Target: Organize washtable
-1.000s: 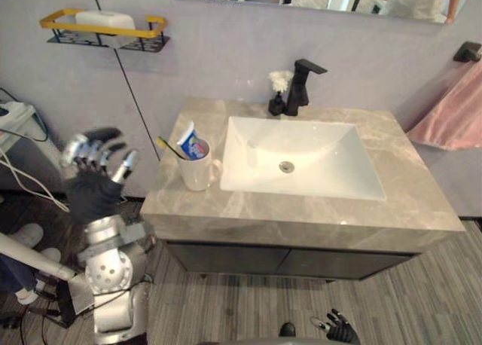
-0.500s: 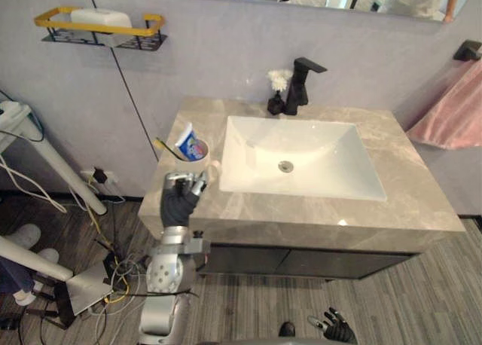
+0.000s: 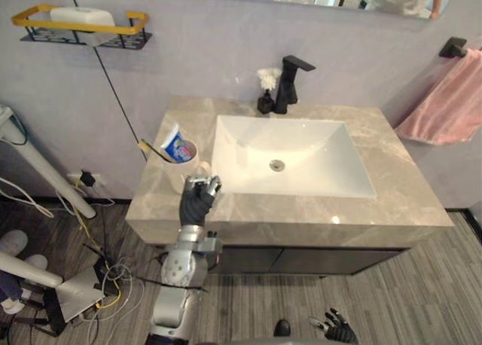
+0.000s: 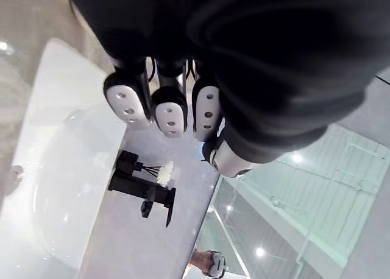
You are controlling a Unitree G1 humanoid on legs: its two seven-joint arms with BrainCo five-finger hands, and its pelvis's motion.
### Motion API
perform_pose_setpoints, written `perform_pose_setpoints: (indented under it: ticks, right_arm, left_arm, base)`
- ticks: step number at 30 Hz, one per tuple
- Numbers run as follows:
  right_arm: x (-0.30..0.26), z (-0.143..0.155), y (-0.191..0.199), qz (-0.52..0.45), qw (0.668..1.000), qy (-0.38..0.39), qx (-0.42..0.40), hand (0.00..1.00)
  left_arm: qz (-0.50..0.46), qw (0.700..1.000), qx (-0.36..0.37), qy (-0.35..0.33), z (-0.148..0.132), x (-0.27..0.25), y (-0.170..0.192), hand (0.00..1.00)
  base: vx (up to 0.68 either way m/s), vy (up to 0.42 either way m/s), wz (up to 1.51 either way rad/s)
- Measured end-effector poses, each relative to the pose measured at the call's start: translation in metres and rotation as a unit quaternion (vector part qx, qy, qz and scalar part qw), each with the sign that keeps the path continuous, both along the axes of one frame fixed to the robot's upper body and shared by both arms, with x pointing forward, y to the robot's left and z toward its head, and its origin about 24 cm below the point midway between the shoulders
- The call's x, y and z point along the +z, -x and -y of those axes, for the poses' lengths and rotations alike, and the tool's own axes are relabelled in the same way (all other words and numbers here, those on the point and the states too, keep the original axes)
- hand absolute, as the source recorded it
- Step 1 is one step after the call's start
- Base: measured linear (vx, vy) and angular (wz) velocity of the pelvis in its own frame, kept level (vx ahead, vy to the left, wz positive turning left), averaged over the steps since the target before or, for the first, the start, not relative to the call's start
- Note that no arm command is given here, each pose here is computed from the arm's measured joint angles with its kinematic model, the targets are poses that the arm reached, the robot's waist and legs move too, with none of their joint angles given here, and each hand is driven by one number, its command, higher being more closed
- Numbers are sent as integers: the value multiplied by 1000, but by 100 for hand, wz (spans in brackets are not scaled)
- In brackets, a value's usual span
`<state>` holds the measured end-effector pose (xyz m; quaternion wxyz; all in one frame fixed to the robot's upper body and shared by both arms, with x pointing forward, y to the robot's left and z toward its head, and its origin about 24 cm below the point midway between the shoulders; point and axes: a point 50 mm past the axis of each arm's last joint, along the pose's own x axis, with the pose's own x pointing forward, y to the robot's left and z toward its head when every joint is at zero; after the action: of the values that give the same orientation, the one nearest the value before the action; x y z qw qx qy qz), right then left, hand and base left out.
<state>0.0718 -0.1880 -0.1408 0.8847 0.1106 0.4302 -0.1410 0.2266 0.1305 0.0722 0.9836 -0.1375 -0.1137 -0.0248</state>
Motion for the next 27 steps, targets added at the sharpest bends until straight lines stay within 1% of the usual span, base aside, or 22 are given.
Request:
perform_pose_setpoints:
  ticks: [6, 16, 22, 27]
  right_arm:
    - [1, 0, -6, 8, 1000, 1, 3, 0]
    - [3, 0, -15, 17, 1000, 1, 6, 0]
    - [3, 1, -17, 21, 1000, 1, 7, 0]
    - [3, 1, -18, 21, 1000, 3, 7, 0]
  left_arm:
    - [-11, 1000, 9, -19, -9, -5, -4, 100]
    - [-34, 996, 71, -42, -42, -12, -7, 100]
    - [-50, 993, 94, -50, -54, -18, -7, 100]
    - [-49, 992, 96, -59, -57, -18, -7, 100]
  base:
    - [-3, -3, -3]
    - [23, 1, -3]
    - [0, 0, 0]
    - [-6, -5, 0]
